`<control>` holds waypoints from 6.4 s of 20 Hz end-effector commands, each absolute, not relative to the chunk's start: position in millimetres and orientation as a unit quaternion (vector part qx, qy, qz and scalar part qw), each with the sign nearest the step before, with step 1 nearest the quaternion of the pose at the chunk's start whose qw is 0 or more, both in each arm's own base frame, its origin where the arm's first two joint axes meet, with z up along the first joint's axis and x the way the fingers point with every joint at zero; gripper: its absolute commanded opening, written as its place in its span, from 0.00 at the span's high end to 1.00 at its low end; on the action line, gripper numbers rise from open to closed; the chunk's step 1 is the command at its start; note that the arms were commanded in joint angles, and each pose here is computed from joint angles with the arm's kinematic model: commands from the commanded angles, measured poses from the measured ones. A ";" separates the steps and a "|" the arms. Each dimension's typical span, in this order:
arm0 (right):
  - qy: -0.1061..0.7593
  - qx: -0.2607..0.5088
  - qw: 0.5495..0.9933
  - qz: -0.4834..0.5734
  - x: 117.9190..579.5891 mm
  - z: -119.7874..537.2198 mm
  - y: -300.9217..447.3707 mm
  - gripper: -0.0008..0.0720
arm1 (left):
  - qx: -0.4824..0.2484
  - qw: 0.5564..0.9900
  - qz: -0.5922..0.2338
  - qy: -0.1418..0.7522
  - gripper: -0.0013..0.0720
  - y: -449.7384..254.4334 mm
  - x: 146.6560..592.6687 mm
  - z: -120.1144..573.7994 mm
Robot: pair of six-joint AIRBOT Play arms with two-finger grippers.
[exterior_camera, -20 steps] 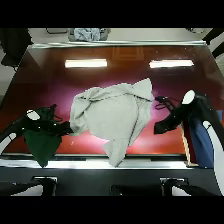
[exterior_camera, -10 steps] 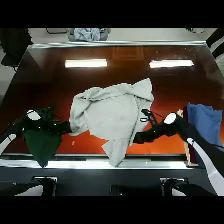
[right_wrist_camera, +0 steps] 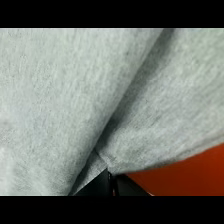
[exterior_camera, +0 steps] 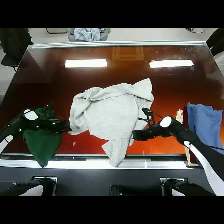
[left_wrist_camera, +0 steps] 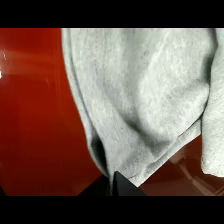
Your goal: Fold the shirts.
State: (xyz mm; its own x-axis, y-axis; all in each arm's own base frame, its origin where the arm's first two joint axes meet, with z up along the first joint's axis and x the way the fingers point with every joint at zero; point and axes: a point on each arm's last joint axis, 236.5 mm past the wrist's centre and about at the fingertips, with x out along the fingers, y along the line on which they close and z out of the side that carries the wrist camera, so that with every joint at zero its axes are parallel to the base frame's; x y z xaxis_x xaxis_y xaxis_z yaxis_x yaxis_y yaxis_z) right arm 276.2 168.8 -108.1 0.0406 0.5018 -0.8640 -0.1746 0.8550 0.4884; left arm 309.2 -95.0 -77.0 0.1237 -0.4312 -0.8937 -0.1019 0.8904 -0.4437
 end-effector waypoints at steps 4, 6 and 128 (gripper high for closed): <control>0.545 -0.077 0.797 0.250 339.5 -4.6 100.0 0.93 | -0.146 0.841 -0.155 0.497 0.94 -85.7 383.7 42.0; 0.394 -0.170 0.890 0.155 386.5 135.7 38.3 0.93 | -0.117 0.919 -0.163 0.341 0.94 -79.2 415.8 178.2; 0.774 -0.103 0.605 0.159 237.6 -18.8 -51.7 0.39 | -0.163 0.626 -0.064 0.760 0.89 -49.5 198.9 -113.7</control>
State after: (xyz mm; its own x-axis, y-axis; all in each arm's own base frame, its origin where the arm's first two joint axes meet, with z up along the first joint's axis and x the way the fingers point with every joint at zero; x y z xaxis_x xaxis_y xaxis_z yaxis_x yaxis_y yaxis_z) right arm 241.3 -45.6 -20.7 -0.2405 0.0614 -0.9687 -0.3471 0.9266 0.1449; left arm 198.6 -52.5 -109.7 -0.1716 -0.3412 -0.9242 -0.1720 0.9341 -0.3129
